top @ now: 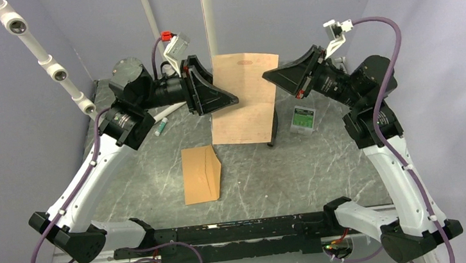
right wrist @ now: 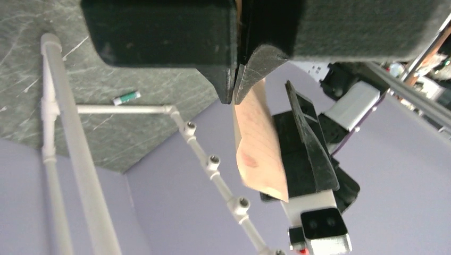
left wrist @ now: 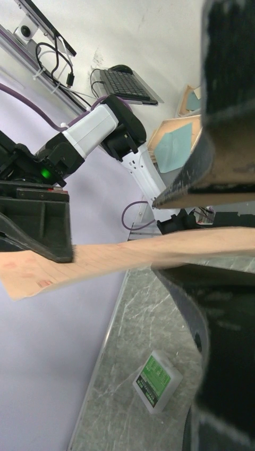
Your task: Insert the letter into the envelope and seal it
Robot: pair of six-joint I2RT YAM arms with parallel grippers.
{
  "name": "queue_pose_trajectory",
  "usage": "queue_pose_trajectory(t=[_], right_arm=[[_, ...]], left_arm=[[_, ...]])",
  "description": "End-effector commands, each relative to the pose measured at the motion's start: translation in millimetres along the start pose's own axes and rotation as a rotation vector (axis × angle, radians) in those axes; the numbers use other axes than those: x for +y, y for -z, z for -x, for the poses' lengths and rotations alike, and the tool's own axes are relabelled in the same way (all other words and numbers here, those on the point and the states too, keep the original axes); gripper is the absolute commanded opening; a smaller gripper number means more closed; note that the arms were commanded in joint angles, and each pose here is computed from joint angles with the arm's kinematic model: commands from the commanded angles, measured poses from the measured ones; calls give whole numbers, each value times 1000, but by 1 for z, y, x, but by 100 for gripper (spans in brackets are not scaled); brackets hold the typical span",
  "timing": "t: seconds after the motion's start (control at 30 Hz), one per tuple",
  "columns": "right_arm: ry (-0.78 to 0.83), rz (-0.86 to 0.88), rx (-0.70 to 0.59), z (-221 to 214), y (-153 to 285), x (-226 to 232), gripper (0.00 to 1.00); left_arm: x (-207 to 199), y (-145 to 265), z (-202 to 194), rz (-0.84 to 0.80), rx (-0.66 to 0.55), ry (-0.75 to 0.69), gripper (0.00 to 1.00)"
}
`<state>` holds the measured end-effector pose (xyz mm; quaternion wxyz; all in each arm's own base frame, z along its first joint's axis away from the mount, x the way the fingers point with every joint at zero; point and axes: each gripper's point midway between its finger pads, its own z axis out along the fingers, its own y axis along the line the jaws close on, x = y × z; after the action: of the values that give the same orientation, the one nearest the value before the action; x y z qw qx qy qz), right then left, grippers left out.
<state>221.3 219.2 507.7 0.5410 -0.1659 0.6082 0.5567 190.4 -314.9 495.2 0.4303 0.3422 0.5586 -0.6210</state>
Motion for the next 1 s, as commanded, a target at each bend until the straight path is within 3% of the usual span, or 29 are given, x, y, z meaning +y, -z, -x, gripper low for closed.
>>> queue_pose_trajectory(t=[0.0, 0.2, 0.37, 0.53, 0.6, 0.7, 0.73, 0.87, 0.97], right_arm=[[90, -8, -180, 40, 12, 22, 0], [152, -22, -332, 69, 30, 40, 0], [174, 4, -298, 67, 26, 44, 0], [282, 70, -265, 54, 33, 58, 0], [351, 134, -205, 44, 36, 70, 17], [405, 235, -59, 22, 39, 85, 57], [405, 261, -17, 16, 39, 86, 64], [409, 327, 78, 2, 42, 91, 76], [412, 244, 51, 5, 41, 80, 78]], left_arm=[[-18, 8, 11, -19, -52, -46, 38], [-21, 7, 10, -45, -66, -14, 22], [-13, 6, 12, -12, -79, -4, 3], [3, 5, 19, 74, -125, 18, 2], [10, 4, 21, 104, -139, 26, 2], [21, 3, 25, 147, -154, 37, 2], [25, 2, 27, 163, -160, 41, 2], [43, 4, 28, 233, -190, 48, 2], [49, 5, 29, 254, -191, 29, 2]])
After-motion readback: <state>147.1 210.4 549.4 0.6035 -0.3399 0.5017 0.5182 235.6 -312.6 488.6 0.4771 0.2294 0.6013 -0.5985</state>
